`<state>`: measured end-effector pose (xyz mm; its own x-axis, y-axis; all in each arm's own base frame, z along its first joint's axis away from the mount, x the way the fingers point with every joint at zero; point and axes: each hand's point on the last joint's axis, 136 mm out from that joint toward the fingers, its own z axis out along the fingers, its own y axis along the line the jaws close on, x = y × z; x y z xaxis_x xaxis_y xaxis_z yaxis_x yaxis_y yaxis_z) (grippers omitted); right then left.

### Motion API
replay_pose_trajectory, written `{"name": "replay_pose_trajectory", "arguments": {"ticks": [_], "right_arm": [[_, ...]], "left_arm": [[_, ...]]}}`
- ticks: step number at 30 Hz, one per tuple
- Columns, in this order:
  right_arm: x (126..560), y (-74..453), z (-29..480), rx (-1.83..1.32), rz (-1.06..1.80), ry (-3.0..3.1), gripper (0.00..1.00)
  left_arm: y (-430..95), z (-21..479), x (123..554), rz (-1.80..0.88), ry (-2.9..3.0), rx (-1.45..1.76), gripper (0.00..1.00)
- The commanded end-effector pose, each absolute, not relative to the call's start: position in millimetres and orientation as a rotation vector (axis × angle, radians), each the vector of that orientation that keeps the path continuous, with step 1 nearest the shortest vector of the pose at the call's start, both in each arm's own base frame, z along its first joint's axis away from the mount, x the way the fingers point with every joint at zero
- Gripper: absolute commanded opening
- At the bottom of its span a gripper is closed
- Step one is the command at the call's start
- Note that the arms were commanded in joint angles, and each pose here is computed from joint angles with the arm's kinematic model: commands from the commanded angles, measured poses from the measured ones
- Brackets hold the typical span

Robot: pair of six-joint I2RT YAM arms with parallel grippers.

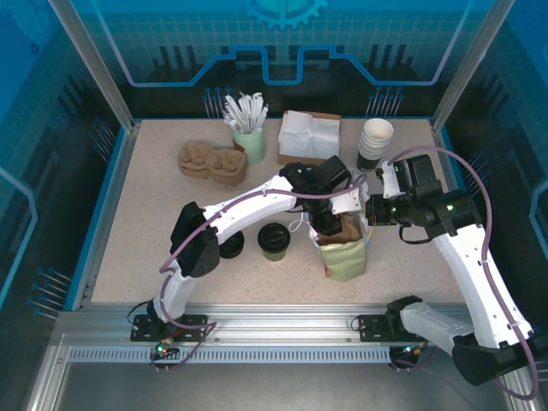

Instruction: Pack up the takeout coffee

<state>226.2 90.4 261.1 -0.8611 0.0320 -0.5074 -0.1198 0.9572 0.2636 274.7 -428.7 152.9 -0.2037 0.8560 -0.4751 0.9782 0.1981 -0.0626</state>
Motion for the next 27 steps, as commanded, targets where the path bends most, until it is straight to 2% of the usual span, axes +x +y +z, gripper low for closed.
{"name": "replay_pose_trajectory", "arguments": {"ticks": [1, 7, 11, 13, 20, 27], "right_arm": [[225.8, 88.2, 273.3, -0.053, 0.380, 2.529, 0.00], [223.8, 89.7, 273.2, -0.052, 0.399, 2.524, 0.00], [223.2, 90.1, 273.9, -0.051, 0.404, 2.523, 0.00], [222.4, 89.6, 274.1, -0.047, 0.404, 2.523, 0.00], [221.0, 87.2, 275.5, -0.027, 0.397, 2.519, 0.00], [220.5, 84.5, 278.7, -0.001, 0.389, 2.511, 0.00]], "left_arm": [[-433.9, 145.6, 259.8, -0.562, 2.151, 1.788, 0.36], [-440.0, 148.5, 261.8, -0.583, 2.133, 1.767, 0.36], [-441.5, 150.7, 263.8, -0.585, 2.131, 1.753, 0.43], [-441.3, 154.7, 264.6, -0.581, 2.125, 1.746, 0.47], [-440.0, 188.4, 263.3, -0.603, 2.074, 1.693, 0.74], [-434.5, 227.9, 261.4, -0.607, 2.012, 1.647, 0.84]]}}
